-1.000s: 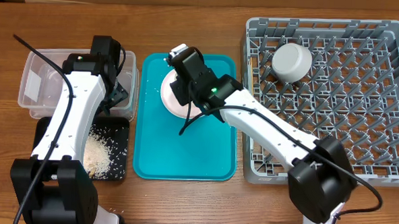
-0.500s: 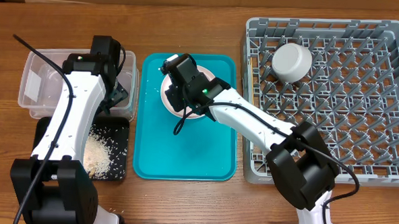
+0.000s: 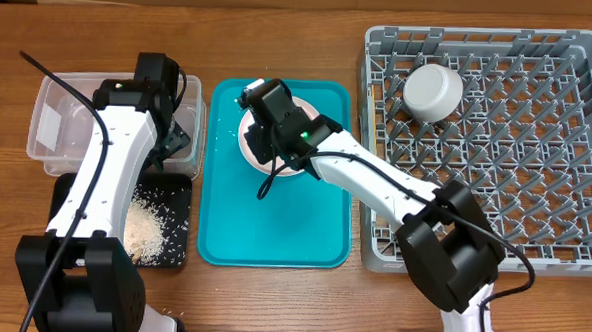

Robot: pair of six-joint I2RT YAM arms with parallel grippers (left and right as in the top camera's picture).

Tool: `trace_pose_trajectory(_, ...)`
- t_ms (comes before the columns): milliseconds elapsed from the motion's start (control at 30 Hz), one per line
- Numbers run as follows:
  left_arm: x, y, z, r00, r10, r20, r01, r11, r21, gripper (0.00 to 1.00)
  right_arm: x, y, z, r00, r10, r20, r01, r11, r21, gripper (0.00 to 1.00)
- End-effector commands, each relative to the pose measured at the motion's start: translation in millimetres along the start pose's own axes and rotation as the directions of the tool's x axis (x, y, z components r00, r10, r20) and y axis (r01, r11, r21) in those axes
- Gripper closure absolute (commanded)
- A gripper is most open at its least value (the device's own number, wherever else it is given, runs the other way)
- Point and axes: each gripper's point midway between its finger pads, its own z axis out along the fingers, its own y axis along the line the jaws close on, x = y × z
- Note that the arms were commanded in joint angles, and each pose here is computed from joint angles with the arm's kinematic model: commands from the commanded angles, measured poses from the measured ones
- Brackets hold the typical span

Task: Sort waste into correct bins and load items into the dishwasher
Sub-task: 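Lower the right gripper into the white cup and grasp its rim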

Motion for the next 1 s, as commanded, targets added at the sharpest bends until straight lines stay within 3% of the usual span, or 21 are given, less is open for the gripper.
trace_pose_trajectory(0, -5.1, -0.1, -0.6, 1.0, -0.008, 0.018, 0.008, 1.0, -0.011, 0.0, -35.7, 3.0, -30.7, 0.994, -0.001, 0.105, 0.001, 1.0, -0.007, 0.74)
trace_pose_trajectory(600, -5.0, -0.2, -0.6, 1.0, -0.007, 0.018, 0.007, 1.0, -0.011, 0.0, -41.7, 3.0, -28.8, 0.991, 0.001, 0.132, 0.001, 1.0, -0.009, 0.71)
trace_pose_trajectory(967, -5.1, -0.1, -0.6, 1.0, -0.008, 0.018, 0.008, 1.0, -0.011, 0.0, -41.9, -11.5, -25.9, 0.989, -0.045, 0.142, 0.036, 0.997, 0.067, 0.69)
